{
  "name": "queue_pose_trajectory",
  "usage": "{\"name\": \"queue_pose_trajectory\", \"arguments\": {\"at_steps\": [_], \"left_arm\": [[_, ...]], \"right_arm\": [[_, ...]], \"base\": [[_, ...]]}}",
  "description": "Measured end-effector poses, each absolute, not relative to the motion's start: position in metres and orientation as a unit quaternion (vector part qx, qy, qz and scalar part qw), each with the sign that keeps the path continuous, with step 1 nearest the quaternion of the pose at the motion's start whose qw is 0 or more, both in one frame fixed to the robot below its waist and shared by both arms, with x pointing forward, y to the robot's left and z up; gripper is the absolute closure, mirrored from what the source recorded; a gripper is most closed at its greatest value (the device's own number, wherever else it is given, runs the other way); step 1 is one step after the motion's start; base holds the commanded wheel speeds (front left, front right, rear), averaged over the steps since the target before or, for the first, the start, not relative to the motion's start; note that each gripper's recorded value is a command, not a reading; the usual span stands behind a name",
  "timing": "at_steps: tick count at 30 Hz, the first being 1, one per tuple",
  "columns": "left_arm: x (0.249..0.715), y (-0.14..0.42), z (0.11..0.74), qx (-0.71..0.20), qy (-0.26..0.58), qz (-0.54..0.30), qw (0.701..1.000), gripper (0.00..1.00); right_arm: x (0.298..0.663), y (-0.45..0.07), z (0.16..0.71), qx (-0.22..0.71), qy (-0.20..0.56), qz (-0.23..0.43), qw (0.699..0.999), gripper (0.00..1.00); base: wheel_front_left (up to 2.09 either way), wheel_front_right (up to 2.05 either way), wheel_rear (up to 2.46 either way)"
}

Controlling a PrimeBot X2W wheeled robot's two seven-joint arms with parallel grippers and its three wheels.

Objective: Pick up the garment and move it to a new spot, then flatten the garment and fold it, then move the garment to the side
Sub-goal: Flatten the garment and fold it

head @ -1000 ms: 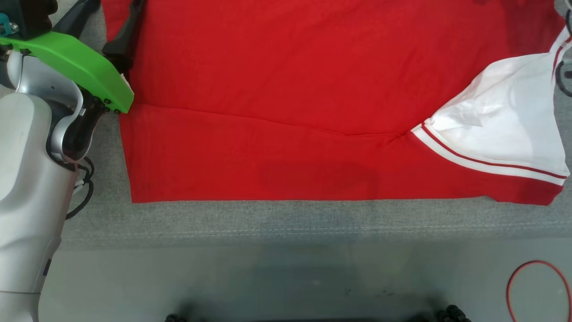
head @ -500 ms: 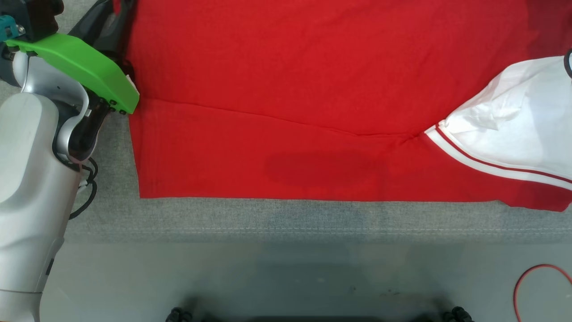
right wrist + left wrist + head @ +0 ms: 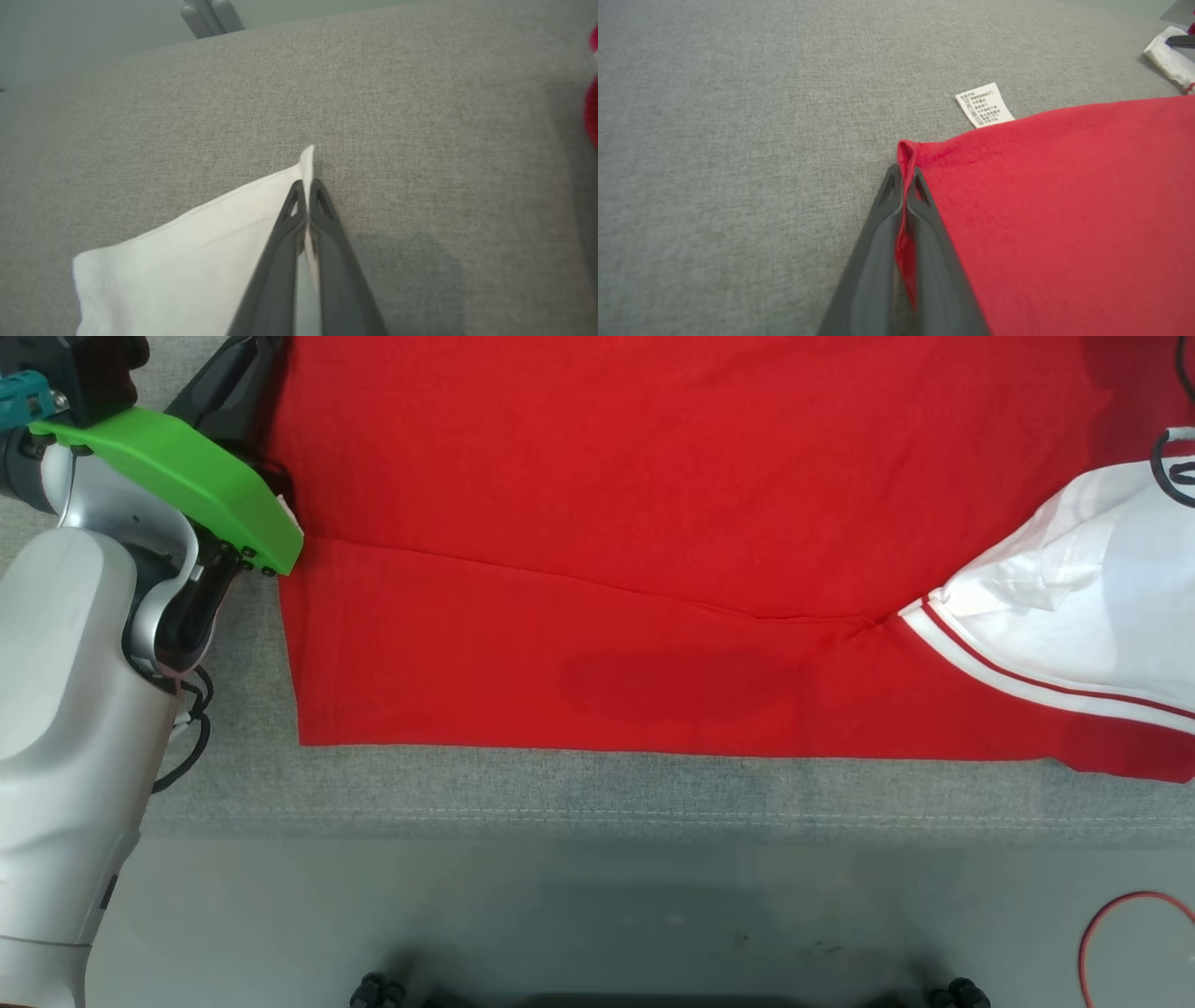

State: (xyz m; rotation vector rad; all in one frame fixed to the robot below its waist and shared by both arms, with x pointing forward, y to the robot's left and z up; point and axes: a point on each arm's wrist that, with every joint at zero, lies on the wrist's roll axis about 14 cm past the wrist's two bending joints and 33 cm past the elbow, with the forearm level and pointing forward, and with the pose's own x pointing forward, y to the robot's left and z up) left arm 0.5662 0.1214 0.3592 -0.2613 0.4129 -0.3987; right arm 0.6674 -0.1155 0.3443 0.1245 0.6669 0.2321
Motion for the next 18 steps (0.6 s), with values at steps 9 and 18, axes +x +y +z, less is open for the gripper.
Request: {"name": "queue_pose_trajectory", "arguments": {"at_steps": [9, 18], "left_arm": [[0.564, 0.121, 0.362, -0.125, 0.196, -0.199, 0.952, 1.00], [0.558, 0.127, 0.368, -0.124, 0.181, -0.190, 0.957, 1.00]], "right_arm": [[0.671, -0.113, 0.359, 0.052, 0.286, 0.127, 0.949, 1.00], [0.658, -0.114, 0.380, 0.016, 0.219, 0.159, 0.962, 1.00]], "base": [[0.00, 0.00, 0.00], [0.00, 0.00, 0.00]]}}
